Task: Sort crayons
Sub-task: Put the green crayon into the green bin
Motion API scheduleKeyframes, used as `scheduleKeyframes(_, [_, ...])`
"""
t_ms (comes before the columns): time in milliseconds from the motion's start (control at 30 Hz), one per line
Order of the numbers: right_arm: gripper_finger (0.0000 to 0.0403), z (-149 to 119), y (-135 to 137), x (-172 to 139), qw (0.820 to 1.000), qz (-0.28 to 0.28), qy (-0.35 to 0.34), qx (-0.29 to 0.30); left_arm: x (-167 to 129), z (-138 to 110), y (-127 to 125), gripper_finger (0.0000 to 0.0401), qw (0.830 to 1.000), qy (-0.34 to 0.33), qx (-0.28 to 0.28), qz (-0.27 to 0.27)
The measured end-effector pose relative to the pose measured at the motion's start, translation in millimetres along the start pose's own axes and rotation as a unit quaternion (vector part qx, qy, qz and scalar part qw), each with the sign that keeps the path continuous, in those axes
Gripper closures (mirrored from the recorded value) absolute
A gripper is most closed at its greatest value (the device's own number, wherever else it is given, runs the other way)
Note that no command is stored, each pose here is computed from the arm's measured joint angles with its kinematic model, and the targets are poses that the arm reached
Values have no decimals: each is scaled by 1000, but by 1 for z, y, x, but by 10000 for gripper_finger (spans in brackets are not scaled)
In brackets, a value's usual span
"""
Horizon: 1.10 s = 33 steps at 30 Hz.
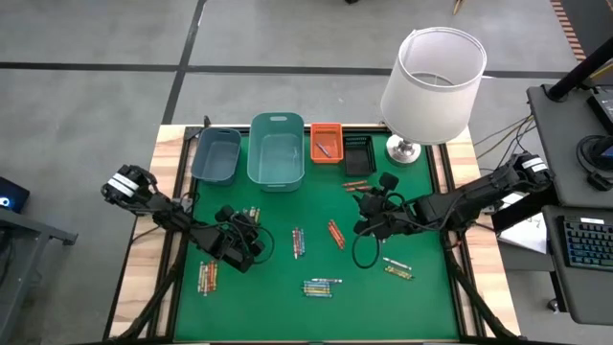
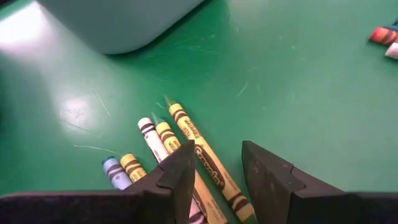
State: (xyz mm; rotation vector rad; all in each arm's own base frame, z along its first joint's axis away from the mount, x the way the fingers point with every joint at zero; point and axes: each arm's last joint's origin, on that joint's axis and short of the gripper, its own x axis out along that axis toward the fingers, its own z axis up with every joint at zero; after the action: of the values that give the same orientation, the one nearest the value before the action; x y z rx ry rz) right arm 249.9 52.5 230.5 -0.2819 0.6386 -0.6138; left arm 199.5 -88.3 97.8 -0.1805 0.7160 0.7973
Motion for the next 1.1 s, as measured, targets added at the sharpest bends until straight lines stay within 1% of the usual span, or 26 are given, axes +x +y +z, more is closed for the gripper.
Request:
scheduleKeyframes(233, [328, -1, 0, 0, 1000, 0, 1, 0, 0, 0, 0, 286, 1000, 0, -27, -2])
scheduleKeyframes(467, [333, -2, 0, 1, 1000, 0, 2, -3, 1, -1, -1, 286, 1000, 1, -27, -1])
scheduleKeyframes(667, [330, -4, 1, 1, 1000, -1, 4, -5, 3, 0, -10, 286, 999, -10, -39, -30])
scheduleKeyframes(833, [334, -4, 1, 1, 1000, -1, 4, -6, 0, 4, -12, 286, 998, -3, -43, -43])
scheduleKeyframes(1100, [335, -4, 1, 1, 1000, -1, 4, -12, 1, 4, -11, 286, 998, -5, -47, -38])
